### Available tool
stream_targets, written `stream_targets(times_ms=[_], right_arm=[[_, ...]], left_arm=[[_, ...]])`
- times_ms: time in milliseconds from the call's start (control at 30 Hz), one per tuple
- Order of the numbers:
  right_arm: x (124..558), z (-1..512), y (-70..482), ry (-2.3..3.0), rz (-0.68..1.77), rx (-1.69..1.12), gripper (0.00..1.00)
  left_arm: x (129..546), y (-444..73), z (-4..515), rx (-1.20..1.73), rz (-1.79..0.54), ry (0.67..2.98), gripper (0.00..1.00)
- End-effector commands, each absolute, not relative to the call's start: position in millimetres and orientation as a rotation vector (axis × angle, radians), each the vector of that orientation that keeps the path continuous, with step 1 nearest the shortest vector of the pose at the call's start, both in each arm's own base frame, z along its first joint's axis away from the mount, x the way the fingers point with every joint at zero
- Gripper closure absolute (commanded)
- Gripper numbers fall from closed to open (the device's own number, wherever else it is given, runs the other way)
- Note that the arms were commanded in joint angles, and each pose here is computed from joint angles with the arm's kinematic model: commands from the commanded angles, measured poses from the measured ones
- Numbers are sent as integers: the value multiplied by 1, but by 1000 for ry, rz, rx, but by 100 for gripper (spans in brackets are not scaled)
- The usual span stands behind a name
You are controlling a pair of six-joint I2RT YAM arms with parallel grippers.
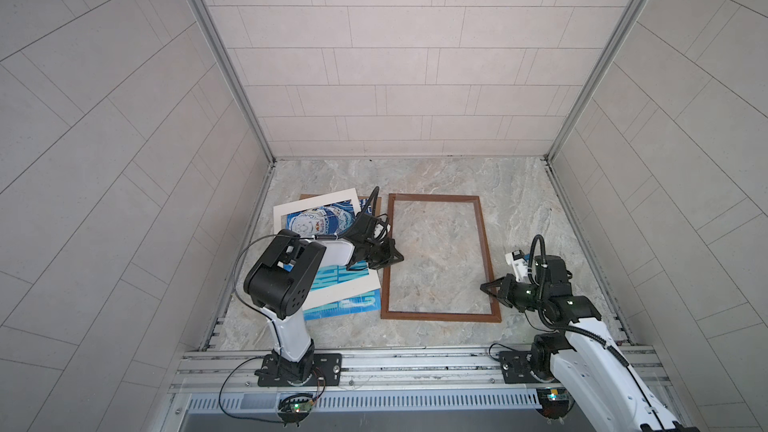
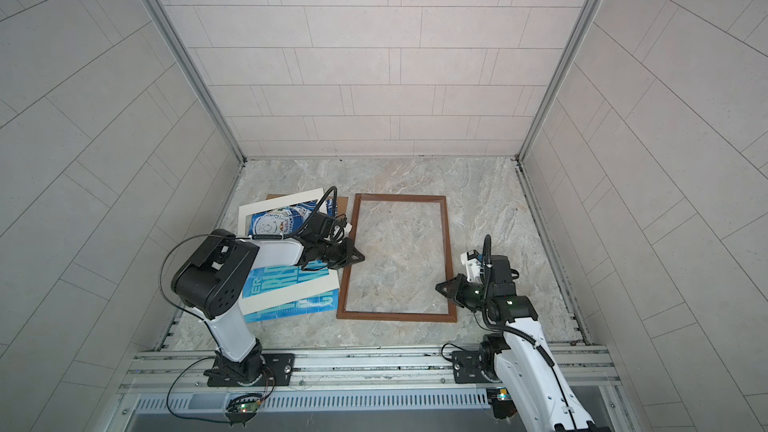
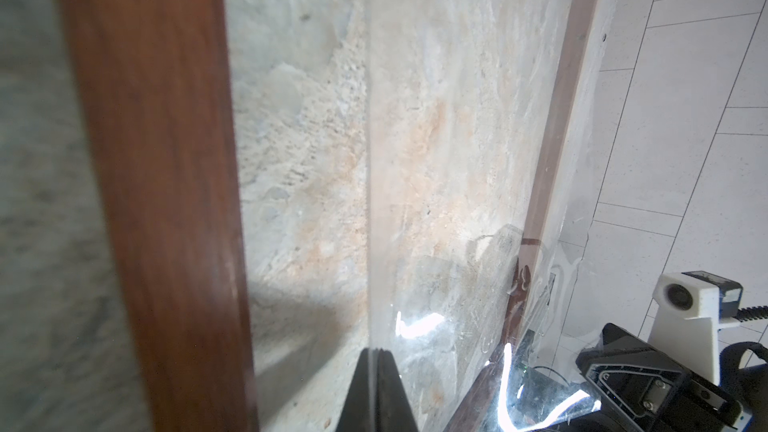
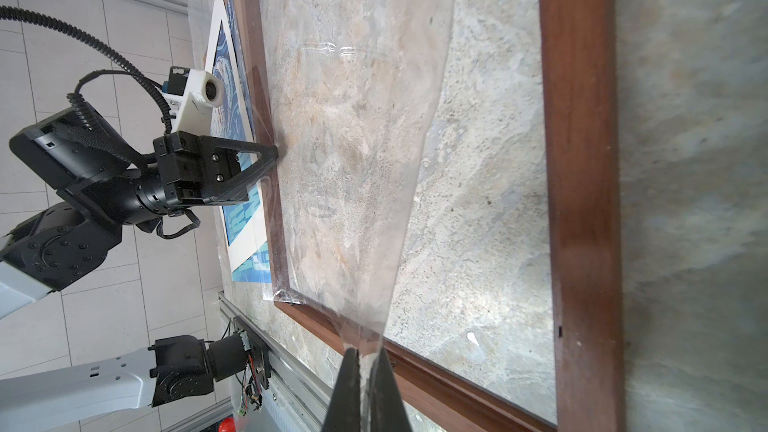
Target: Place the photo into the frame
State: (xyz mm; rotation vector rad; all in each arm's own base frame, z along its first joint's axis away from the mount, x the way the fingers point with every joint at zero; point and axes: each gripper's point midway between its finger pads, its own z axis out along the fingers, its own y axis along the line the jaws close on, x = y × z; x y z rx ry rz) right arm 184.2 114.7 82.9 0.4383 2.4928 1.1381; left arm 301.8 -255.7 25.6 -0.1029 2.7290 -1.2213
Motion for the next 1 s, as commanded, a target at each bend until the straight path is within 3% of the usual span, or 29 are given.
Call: stream_targets(times_ms=[0, 967], right_arm=[[190, 83, 114, 2485, 1105, 391, 100], [188, 61, 102, 2568, 973, 381, 100]], left_arm=[[308, -256, 26, -90, -1204, 2698, 100], [314, -251, 27, -137, -1227, 2626, 100]])
